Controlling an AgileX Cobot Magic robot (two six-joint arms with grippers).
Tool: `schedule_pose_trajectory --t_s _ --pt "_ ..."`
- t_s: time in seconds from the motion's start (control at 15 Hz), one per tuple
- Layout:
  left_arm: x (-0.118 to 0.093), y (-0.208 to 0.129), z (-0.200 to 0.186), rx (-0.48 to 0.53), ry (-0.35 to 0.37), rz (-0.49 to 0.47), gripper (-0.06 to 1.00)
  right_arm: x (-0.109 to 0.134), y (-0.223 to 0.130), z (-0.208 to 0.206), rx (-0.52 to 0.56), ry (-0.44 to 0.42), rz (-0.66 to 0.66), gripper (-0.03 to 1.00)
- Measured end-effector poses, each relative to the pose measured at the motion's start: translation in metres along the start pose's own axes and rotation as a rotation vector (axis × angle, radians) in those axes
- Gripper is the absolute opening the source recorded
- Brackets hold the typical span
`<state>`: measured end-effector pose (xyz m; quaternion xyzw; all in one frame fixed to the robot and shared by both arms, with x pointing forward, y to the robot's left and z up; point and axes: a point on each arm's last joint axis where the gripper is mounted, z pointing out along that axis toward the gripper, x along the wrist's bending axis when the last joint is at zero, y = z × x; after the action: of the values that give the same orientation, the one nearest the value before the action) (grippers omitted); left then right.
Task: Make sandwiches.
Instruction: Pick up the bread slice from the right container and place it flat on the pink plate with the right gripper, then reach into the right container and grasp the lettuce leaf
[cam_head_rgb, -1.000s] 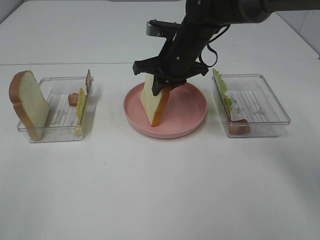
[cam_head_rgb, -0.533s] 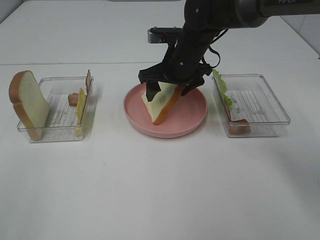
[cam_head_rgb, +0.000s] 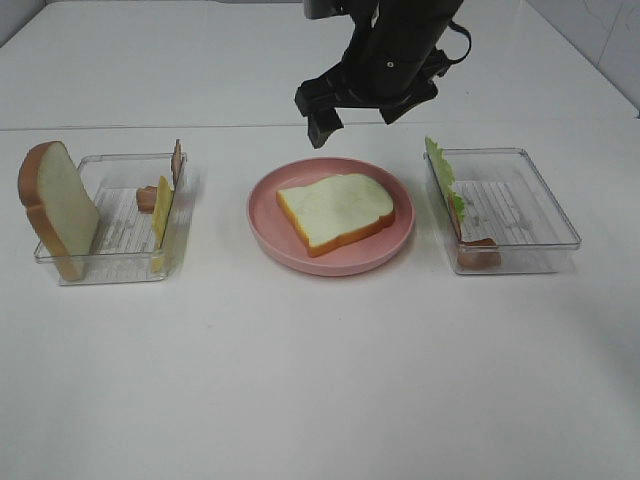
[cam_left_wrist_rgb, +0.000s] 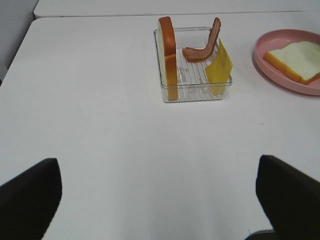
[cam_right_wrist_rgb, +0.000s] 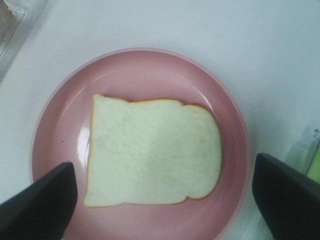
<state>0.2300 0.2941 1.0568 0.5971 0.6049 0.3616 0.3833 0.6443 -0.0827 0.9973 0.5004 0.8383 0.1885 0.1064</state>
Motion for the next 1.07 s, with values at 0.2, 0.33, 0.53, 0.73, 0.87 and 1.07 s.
schedule_pose_trajectory --t_s 0.2,0.33,0.53,0.73,0.87,1.07 --pt "0.000 0.000 0.000 0.000 0.000 0.000 0.98 -0.002 0.004 -0.033 -0.046 -0.028 -0.022 0.91" --pt "0.000 0.000 0.000 0.000 0.000 0.000 0.98 -0.004 0.004 -0.056 -0.057 -0.053 -0.039 0.91" --pt "0.000 0.000 0.000 0.000 0.000 0.000 0.98 -0.012 -0.002 -0.079 -0.028 -0.144 -0.054 0.91" --pt "0.000 0.000 0.000 0.000 0.000 0.000 0.98 -0.019 -0.007 -0.080 0.033 -0.227 -0.041 0.91" --pt "0.000 0.000 0.000 0.000 0.000 0.000 0.98 -0.024 -0.007 -0.080 0.033 -0.230 -0.019 0.91" --pt "0.000 0.000 0.000 0.000 0.000 0.000 0.98 -0.057 -0.009 -0.081 0.020 -0.203 0.108 0.91"
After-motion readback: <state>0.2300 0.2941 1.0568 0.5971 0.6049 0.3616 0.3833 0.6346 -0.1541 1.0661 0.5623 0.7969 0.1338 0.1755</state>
